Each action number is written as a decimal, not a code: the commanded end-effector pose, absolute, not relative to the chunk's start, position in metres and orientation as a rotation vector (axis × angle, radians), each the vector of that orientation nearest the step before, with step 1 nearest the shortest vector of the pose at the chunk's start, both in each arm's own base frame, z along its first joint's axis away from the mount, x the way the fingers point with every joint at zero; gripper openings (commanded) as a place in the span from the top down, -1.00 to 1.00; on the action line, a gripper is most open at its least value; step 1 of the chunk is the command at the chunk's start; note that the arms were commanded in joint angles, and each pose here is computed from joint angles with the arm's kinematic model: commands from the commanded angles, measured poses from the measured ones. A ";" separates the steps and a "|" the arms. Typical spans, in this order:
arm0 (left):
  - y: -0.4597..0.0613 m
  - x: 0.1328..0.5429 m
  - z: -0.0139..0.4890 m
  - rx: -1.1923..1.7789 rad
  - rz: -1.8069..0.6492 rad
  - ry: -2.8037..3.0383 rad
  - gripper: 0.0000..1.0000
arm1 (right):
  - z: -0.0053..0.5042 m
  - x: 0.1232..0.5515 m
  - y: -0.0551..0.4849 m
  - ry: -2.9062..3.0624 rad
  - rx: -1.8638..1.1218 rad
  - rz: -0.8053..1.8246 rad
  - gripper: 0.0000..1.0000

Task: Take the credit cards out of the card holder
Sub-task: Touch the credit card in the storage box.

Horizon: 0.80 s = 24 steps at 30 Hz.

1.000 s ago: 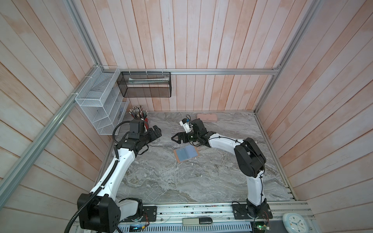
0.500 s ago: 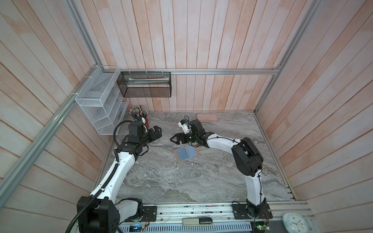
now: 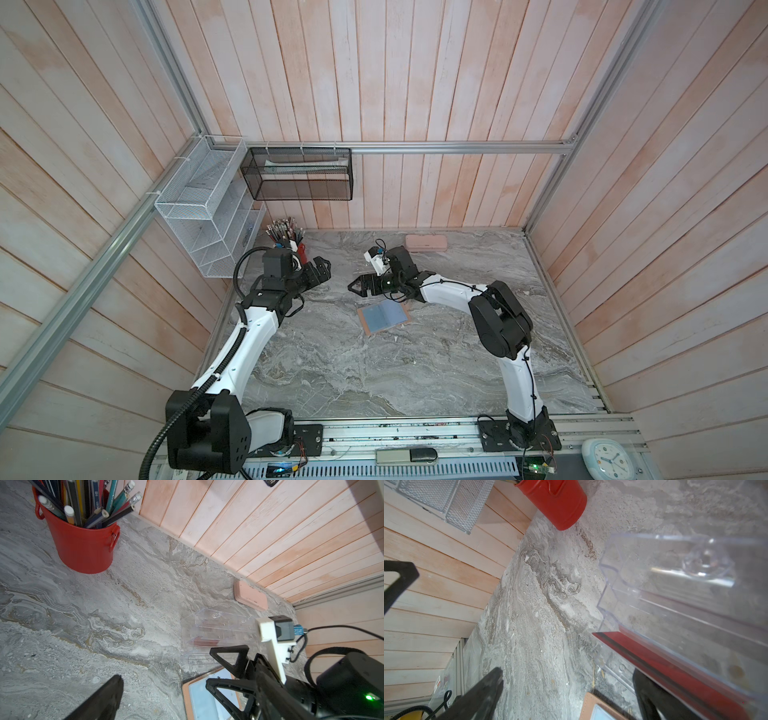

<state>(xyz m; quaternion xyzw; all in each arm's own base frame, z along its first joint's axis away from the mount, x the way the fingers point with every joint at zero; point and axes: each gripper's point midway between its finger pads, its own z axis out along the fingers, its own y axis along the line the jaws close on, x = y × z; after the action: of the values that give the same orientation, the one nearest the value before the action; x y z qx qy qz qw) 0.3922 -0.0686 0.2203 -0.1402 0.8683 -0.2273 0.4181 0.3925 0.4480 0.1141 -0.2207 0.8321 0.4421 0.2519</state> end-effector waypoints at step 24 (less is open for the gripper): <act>-0.078 0.395 0.216 -0.299 -0.681 2.103 -1.00 | 0.109 0.420 0.455 2.254 -0.599 1.215 -0.96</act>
<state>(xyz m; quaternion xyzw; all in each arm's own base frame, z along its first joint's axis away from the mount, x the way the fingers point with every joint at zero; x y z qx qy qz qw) 0.3941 -0.0752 0.2096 -0.1275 0.8570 -0.2607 0.4257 0.4155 0.4535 0.1100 -0.2156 0.8310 0.4445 0.2557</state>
